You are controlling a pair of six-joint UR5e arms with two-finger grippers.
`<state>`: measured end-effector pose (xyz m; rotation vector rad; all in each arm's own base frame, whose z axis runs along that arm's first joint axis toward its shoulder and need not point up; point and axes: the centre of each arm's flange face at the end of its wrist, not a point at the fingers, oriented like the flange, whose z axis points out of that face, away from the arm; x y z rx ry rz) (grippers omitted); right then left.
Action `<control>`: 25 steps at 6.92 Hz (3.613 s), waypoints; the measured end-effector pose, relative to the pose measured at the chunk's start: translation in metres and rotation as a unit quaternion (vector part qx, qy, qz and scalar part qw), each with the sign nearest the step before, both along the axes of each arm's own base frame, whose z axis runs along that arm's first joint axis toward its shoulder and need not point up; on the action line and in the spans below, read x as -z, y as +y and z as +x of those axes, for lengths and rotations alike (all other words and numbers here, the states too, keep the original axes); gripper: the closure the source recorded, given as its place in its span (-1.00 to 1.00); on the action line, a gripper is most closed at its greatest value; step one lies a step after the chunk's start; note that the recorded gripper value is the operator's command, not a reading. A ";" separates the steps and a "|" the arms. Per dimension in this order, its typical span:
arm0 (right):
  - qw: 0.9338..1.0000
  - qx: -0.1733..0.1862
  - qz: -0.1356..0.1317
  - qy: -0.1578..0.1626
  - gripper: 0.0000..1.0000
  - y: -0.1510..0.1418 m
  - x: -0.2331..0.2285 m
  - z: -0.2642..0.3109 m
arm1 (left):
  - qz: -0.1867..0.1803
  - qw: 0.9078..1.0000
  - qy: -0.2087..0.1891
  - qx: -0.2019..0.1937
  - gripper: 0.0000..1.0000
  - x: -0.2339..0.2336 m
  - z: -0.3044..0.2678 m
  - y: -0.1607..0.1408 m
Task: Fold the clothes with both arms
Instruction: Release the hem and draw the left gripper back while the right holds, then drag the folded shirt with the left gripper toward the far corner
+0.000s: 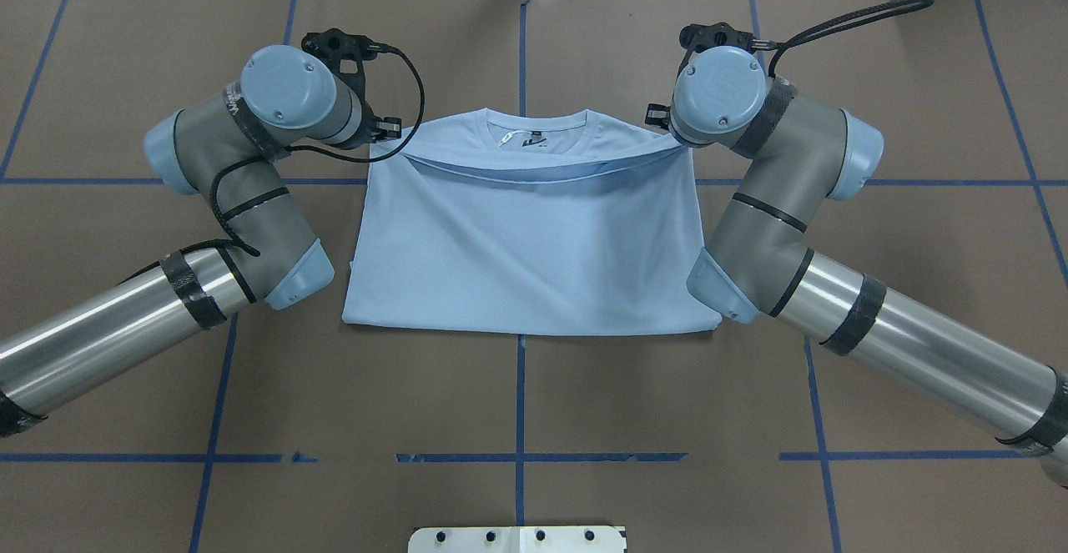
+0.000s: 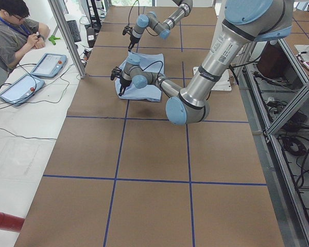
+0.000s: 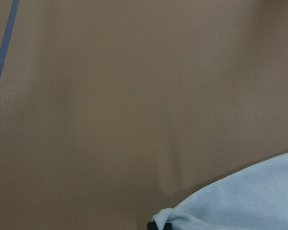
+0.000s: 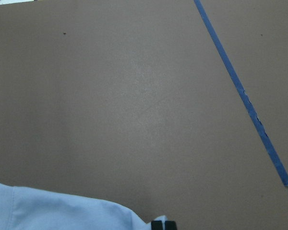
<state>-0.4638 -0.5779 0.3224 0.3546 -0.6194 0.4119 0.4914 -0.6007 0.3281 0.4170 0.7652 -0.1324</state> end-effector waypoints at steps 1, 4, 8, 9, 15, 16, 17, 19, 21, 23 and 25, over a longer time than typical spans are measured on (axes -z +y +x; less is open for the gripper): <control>1.000 0.000 0.001 0.003 -0.98 -0.001 -0.005 0.001 | 0.001 1.000 0.000 0.000 -0.98 0.000 0.001 0.000; 1.000 0.001 0.006 0.005 -1.00 0.000 -0.014 -0.005 | 0.038 0.999 0.025 -0.015 -1.00 -0.004 -0.005 0.011; 0.999 0.003 0.029 -0.030 -1.00 -0.004 0.000 0.002 | 0.065 0.990 0.099 -0.081 -0.95 -0.003 -0.055 0.136; 0.999 0.003 0.030 -0.032 -1.00 -0.004 0.000 0.003 | 0.057 0.989 0.106 -0.087 -0.63 -0.010 -0.060 0.174; 0.999 0.003 0.030 -0.031 -1.00 -0.003 -0.004 0.004 | 0.008 0.993 0.096 -0.069 0.11 -0.045 -0.014 0.244; 0.999 0.003 0.030 -0.031 -1.00 -0.003 -0.004 0.004 | 0.007 0.993 0.094 -0.071 0.22 -0.047 -0.009 0.245; 0.999 0.003 0.030 -0.030 -1.00 -0.003 -0.005 0.004 | 0.006 0.993 0.093 -0.072 0.50 -0.048 -0.007 0.246; 0.999 0.003 0.031 -0.030 -1.00 -0.003 -0.005 0.004 | 0.005 0.993 0.092 -0.072 1.00 -0.050 -0.006 0.246; 0.999 0.003 0.031 -0.030 -1.00 -0.003 -0.005 0.004 | 0.005 0.993 0.093 -0.072 1.00 -0.048 -0.007 0.246; 0.999 0.004 0.031 -0.029 -1.00 -0.003 -0.005 0.003 | 0.013 0.994 0.087 -0.072 1.00 -0.052 -0.015 0.243; 0.999 0.004 0.031 -0.028 -1.00 -0.003 -0.006 0.003 | 0.053 0.996 0.038 -0.068 1.00 -0.077 -0.045 0.198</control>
